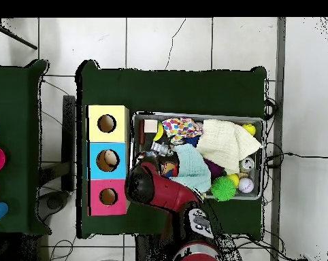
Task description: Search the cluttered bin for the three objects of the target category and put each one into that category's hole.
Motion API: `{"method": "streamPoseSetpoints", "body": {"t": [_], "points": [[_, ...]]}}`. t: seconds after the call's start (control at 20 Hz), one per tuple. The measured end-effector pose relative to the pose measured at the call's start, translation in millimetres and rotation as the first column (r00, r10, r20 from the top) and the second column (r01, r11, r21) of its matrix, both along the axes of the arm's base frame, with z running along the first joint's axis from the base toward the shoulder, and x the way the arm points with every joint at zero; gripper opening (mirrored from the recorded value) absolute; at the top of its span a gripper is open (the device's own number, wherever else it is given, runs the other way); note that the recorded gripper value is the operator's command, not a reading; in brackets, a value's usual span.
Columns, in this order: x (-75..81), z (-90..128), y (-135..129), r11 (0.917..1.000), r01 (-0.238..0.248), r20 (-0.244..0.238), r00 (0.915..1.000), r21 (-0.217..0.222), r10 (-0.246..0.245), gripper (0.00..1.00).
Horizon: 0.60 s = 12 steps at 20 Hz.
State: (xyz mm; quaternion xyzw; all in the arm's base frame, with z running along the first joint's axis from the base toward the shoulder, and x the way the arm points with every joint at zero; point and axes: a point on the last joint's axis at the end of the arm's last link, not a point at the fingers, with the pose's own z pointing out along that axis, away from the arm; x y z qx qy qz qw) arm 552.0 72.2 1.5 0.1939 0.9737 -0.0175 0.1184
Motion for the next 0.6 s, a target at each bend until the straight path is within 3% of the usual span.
{"method": "streamPoseSetpoints", "body": {"t": [0.15, 0.4, 0.6], "points": [[-0.2, -7, 8, 0.9997, 0.013, 0.02, 0.9997, 0.02, -0.013, 1.0], [-2.5, -15, 17, 0.9973, 0.039, 0.011, 0.9992, 0.063, -0.04, 1.0], [-5.1, -20, 18, 0.997, 0.042, 0.004, 0.9991, 0.065, -0.042, 1.0]]}}
